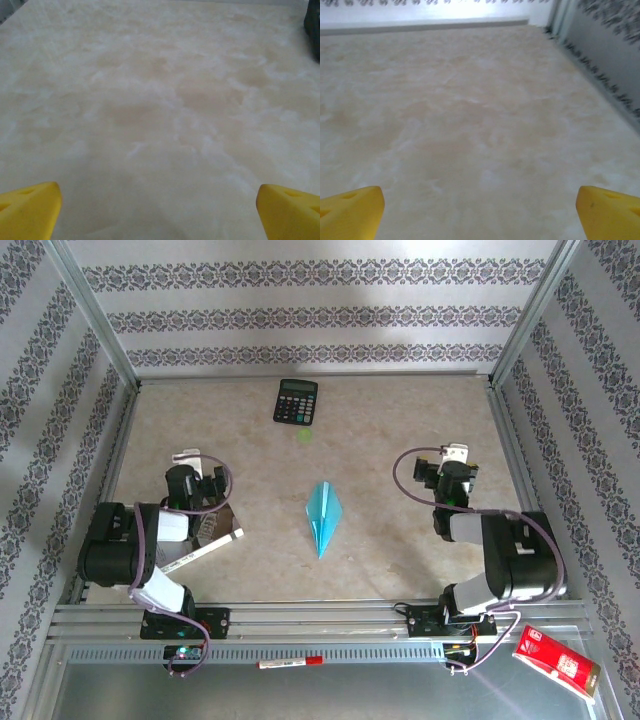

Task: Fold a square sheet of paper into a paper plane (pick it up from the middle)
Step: Reset both arms

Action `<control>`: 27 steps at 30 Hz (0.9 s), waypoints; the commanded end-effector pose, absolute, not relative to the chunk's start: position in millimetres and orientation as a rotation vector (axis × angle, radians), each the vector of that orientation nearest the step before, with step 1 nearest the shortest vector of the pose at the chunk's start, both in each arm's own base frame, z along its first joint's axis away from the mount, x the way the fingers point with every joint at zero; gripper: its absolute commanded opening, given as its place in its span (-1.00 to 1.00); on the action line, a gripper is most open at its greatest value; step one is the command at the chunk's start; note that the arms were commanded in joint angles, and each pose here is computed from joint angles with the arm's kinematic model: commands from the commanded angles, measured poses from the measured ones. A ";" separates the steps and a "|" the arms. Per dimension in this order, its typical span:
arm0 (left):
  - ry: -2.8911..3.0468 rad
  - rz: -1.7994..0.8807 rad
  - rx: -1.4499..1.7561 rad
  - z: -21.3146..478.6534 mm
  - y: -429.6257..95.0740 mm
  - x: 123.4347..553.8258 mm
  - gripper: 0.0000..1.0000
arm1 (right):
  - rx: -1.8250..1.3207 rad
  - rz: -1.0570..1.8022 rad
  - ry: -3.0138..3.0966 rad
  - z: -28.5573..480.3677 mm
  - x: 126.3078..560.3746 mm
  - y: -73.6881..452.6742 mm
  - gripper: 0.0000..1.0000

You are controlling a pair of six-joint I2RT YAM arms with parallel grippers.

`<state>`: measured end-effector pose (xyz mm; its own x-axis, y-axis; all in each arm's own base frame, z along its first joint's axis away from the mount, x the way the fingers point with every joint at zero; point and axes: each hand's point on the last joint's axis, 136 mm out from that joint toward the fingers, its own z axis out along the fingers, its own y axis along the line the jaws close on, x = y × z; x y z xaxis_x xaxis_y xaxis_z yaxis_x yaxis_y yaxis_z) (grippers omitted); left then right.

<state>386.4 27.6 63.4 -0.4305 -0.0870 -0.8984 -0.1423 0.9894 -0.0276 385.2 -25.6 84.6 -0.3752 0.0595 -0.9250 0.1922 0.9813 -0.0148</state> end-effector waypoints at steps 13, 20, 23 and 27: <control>1.904 -0.021 0.007 88.0 3.7 398.5 1.00 | 0.103 -0.083 1.857 107.6 395.2 -9.8 0.96; 1.902 -0.025 0.011 88.7 3.0 399.2 1.00 | 0.102 -0.087 1.858 107.2 395.1 -9.4 0.97; 1.904 -0.025 0.011 88.0 3.0 398.6 1.00 | 0.101 -0.087 1.857 107.4 395.3 -9.1 0.96; 1.904 -0.025 0.011 88.1 3.1 399.1 1.00 | 0.101 -0.087 1.855 108.1 395.2 -9.3 0.96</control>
<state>392.6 7.3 77.8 -0.3618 -0.0293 -0.9318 -0.0087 0.9996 -0.0281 391.9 -14.6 95.6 -0.3246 0.0373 -0.9451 0.1314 0.9913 -0.0060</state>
